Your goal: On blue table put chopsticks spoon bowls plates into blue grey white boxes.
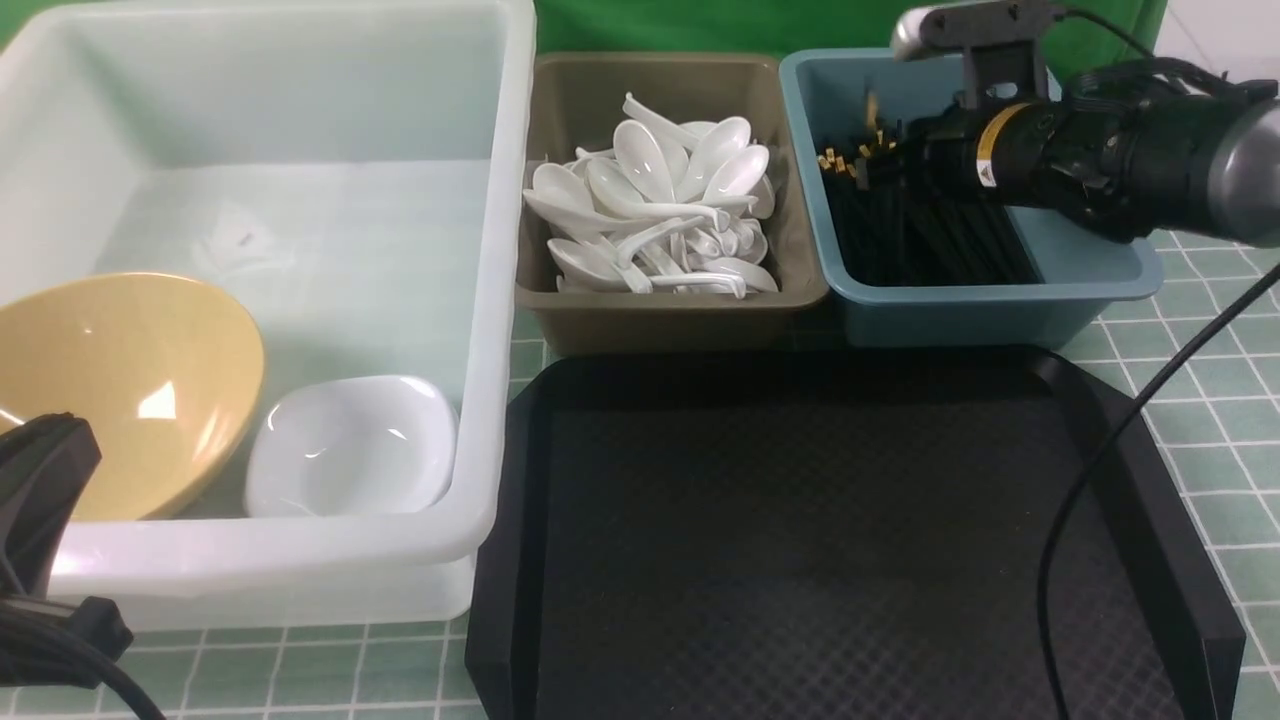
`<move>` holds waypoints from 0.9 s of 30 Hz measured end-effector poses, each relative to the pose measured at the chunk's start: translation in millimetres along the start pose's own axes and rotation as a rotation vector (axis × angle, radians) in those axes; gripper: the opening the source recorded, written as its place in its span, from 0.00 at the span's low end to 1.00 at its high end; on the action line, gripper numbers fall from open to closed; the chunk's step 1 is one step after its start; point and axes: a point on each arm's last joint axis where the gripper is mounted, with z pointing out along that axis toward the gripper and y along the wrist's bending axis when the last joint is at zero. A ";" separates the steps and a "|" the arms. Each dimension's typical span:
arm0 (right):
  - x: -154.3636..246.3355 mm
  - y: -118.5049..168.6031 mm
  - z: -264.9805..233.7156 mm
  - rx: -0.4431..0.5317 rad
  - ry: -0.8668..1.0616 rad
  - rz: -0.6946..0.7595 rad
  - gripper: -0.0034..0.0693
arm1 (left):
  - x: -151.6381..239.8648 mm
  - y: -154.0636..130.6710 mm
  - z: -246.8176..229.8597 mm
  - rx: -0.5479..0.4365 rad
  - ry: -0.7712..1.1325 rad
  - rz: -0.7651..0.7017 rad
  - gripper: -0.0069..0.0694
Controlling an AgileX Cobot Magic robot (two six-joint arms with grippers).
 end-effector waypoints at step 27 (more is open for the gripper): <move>102.0 13.3 -347.8 -0.396 -0.211 -0.216 0.10 | -0.1 0.0 0.0 0.000 -0.001 -0.002 0.09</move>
